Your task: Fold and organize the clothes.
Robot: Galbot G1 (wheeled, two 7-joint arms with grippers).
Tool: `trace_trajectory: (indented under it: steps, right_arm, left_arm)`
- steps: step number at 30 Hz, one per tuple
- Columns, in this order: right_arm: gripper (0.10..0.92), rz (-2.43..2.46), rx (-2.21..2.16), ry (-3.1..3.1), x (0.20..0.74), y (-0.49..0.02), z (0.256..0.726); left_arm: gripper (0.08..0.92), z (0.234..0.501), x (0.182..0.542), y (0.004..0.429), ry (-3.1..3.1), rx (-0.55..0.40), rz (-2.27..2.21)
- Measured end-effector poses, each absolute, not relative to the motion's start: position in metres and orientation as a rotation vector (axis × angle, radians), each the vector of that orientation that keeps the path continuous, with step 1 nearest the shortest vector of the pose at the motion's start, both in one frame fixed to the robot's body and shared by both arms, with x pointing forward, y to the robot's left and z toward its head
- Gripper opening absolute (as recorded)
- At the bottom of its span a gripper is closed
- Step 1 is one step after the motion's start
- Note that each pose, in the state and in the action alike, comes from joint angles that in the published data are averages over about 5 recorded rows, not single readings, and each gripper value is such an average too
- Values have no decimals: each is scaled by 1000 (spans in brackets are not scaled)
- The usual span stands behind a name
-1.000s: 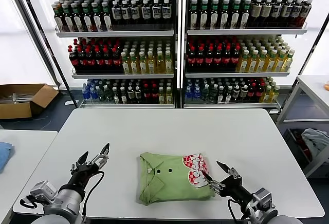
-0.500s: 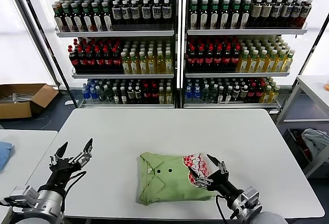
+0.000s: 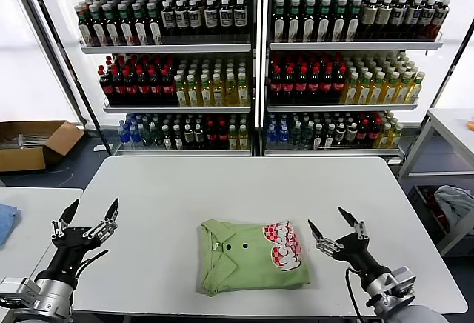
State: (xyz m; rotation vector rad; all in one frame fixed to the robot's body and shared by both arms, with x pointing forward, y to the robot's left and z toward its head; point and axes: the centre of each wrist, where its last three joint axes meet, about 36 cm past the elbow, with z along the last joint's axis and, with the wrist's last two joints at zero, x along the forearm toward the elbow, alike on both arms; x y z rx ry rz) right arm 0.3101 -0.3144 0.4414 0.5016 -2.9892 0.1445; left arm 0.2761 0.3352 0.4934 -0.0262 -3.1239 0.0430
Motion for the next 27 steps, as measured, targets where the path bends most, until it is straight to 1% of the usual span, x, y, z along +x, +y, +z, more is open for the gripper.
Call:
trace_trajectory:
  steps: [7,27]
  right_arm:
    - [823,130,415,-3005,298,-328,442]
    - [823,120,264,-3010,280,-349,442]
  left_arm:
    - [823,494,271,335,-3129,-68,-4]
    - [823,489,268,332,-3124,-100,-57]
